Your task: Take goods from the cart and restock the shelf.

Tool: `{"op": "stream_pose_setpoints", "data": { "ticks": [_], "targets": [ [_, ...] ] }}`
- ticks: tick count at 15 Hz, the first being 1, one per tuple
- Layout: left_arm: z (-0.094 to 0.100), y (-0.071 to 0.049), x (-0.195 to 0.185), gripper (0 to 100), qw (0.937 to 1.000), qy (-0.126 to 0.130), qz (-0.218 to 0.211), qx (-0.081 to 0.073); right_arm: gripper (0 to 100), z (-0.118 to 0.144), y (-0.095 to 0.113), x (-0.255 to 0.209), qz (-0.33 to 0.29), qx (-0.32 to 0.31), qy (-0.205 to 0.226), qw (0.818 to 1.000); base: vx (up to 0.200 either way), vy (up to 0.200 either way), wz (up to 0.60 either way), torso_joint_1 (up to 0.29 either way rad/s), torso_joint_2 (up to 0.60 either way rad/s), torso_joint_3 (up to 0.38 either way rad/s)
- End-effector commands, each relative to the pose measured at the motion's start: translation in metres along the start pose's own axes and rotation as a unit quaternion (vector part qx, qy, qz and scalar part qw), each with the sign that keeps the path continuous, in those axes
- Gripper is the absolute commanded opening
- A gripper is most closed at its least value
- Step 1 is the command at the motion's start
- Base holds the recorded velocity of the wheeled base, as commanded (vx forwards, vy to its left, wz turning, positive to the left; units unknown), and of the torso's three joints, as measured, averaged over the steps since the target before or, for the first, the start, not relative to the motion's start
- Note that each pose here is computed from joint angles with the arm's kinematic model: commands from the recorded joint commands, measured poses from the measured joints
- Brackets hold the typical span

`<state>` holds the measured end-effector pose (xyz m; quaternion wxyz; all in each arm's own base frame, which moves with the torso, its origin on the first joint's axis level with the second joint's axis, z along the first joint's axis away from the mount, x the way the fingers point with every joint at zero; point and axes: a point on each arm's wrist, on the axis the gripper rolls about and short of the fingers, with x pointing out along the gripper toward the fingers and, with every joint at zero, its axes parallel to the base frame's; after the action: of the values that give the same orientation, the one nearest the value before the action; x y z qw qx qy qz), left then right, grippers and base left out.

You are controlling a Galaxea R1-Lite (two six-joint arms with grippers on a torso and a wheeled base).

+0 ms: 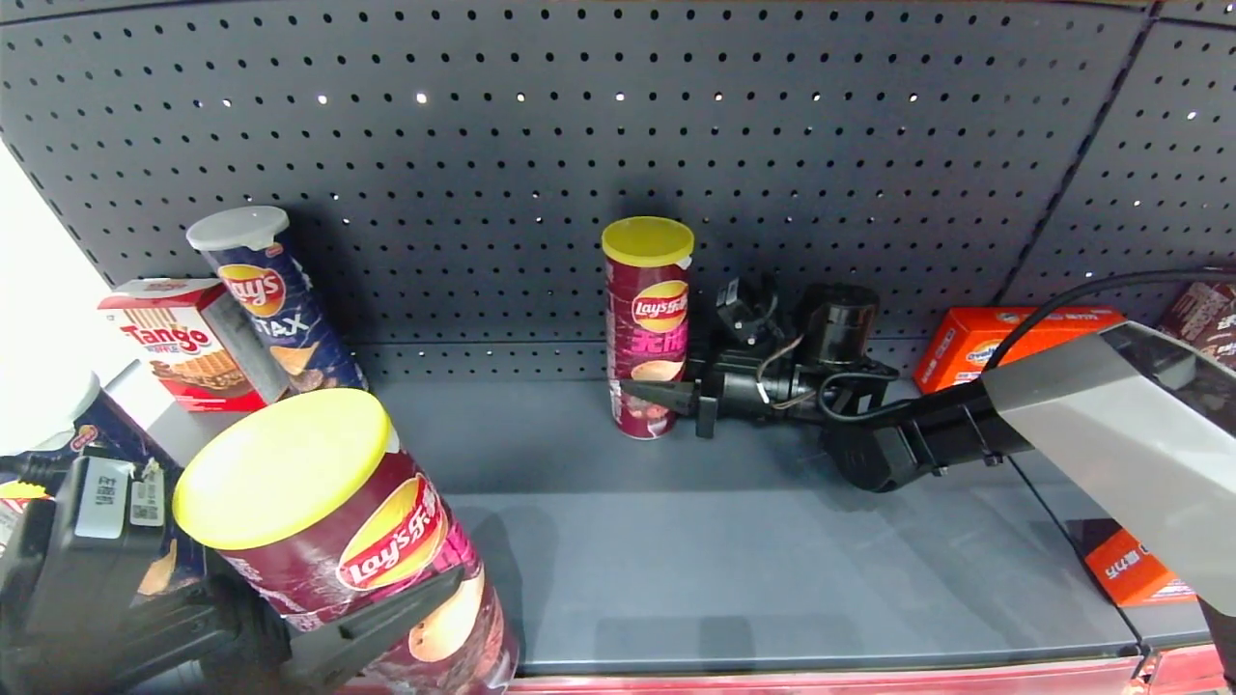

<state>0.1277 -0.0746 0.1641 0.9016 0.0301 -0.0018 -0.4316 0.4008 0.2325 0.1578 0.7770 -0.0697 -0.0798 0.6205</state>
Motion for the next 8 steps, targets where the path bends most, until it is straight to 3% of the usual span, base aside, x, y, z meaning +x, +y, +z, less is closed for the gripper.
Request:
{"op": "stream_pose_setpoints", "data": {
  "ticks": [1, 3, 4, 8],
  "targets": [
    [0.0, 0.0, -0.001, 0, 1.0, 0.0, 0.0, 0.0, 0, 0.015, 0.004, -0.002, 0.001, -0.01, -0.009, 1.0, 0.0, 0.0, 0.0, 0.0, 0.0, 0.0],
    [0.001, 0.0, 0.0, 0, 1.0, -0.002, 0.001, 0.001, 0, 0.029, 0.01, -0.005, -0.005, -0.016, -0.014, 1.0, 0.0, 0.0, 0.0, 0.0, 0.0, 0.0],
    [0.002, 0.0, 0.0, 0, 1.0, -0.004, 0.001, 0.002, 0, 0.048, 0.023, -0.01, -0.027, -0.02, -0.016, 0.999, 0.0, 0.0, 0.0, 0.0, 0.0, 0.0],
    [0.003, 0.001, 0.001, 0, 1.0, -0.007, 0.002, 0.003, 0, 0.073, 0.065, -0.032, -0.014, -0.012, -0.011, 1.0, 0.0, 0.0, 0.0, 0.0, 0.0, 0.0]
  ]
}}
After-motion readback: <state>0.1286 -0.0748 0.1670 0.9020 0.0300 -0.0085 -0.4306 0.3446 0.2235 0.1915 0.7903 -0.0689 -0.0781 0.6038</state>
